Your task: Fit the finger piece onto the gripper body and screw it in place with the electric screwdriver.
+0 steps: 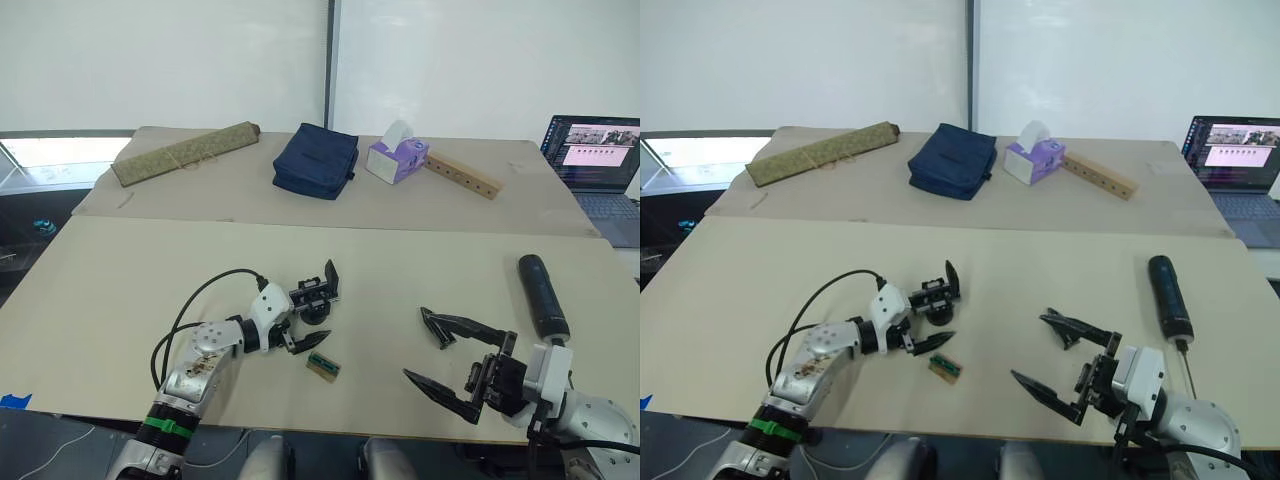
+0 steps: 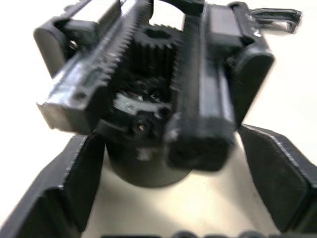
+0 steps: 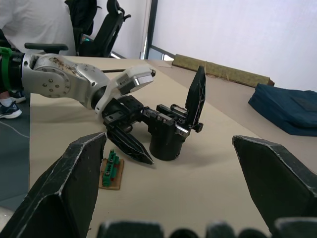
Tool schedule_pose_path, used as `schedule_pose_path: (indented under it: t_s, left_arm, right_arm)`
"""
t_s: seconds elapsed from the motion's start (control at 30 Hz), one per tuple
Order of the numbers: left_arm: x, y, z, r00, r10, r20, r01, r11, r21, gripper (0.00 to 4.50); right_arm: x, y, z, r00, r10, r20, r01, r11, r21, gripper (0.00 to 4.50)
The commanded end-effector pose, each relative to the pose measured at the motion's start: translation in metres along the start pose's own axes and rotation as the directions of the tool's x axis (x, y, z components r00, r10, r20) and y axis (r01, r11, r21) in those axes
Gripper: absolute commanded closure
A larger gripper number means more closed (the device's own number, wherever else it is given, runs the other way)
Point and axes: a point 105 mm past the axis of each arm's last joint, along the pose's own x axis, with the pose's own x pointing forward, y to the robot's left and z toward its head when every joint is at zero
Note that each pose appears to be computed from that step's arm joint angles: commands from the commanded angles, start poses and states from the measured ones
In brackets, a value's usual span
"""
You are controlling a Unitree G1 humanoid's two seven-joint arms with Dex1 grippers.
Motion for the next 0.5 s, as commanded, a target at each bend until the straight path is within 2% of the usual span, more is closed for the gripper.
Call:
schedule_pose_path:
  t_s: [0.03,0.33,0.43,0.5]
  left_arm:
    - [-0.011,0.013,0.000,0.999,-0.039,0.002,0.039,0.999,-0.004,0.09]
    - [-0.009,0.034,0.012,0.971,-0.238,0.035,0.235,0.969,0.078,0.09]
    - [0.001,0.032,0.013,0.953,-0.304,0.018,0.300,0.948,0.107,0.09]
    - [0.005,0.030,0.011,0.936,-0.352,-0.024,0.352,0.926,0.137,0.09]
  right_arm:
    - [-0.005,-0.001,0.009,1.000,-0.005,0.010,0.005,0.999,-0.041,0.00]
    - [-0.008,0.000,0.009,1.000,0.005,-0.007,-0.005,0.999,-0.039,0.00]
    - [-0.010,-0.001,0.010,1.000,0.005,-0.016,-0.005,0.999,-0.041,0.00]
    - [-0.011,0.000,0.010,1.000,0.002,-0.021,-0.003,0.999,-0.043,0.00]
